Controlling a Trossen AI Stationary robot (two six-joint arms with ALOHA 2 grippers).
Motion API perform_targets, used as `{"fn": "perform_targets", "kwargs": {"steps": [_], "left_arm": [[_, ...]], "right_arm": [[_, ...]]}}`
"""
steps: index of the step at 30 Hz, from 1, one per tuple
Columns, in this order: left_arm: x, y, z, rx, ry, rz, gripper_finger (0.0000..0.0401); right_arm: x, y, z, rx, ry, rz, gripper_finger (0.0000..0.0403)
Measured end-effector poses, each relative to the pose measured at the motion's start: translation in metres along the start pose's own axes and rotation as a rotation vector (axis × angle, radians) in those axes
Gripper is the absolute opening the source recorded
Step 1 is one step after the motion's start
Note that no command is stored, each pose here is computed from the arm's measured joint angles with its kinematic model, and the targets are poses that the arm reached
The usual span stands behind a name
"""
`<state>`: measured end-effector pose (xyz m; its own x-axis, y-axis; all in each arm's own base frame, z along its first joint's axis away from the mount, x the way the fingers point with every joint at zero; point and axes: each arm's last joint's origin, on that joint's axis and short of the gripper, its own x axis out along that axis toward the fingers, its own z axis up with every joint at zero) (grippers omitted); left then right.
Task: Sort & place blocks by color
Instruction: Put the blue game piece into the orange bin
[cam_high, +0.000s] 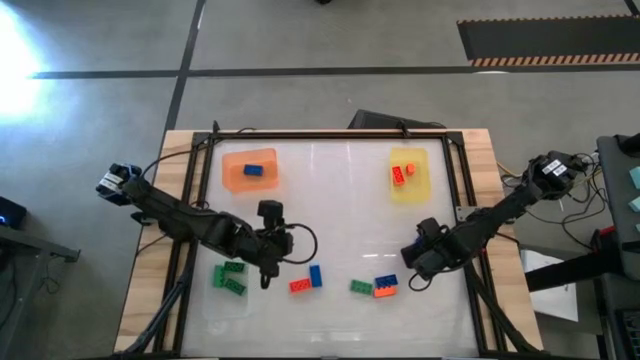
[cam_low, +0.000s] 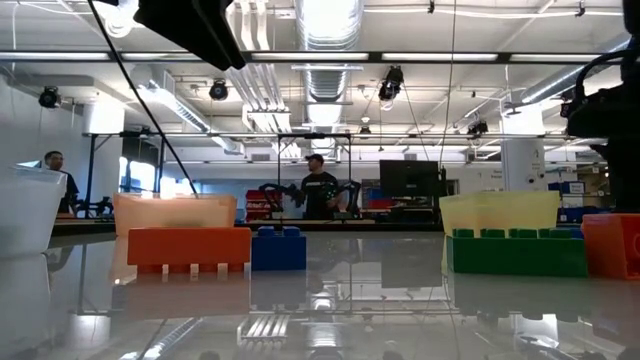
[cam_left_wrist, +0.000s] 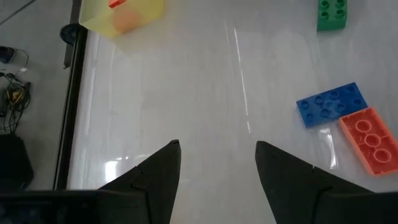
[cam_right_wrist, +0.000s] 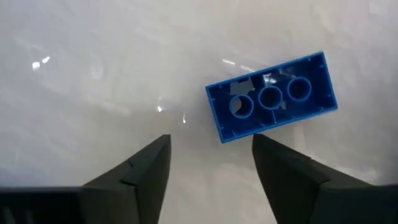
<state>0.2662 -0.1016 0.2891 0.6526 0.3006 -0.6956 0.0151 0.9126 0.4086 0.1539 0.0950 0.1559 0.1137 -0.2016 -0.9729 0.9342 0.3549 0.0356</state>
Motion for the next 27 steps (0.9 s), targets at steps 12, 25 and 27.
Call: {"fn": "perform_targets", "kwargs": {"steps": [12, 25, 27], "left_arm": [[0.003, 0.004, -0.001, 0.008, 0.008, 0.011, 0.0192], [0.006, 0.006, -0.002, 0.011, 0.019, 0.019, 0.0192], [0.006, 0.006, -0.002, 0.011, 0.019, 0.019, 0.0192]], "right_arm": [[0.004, -0.005, 0.023, 0.042, -0.095, -0.092, 0.0244], [0.007, -0.004, 0.033, 0.001, -0.141, -0.093, 0.0227], [0.008, 0.000, 0.032, -0.017, -0.113, -0.060, 0.0225]]}}
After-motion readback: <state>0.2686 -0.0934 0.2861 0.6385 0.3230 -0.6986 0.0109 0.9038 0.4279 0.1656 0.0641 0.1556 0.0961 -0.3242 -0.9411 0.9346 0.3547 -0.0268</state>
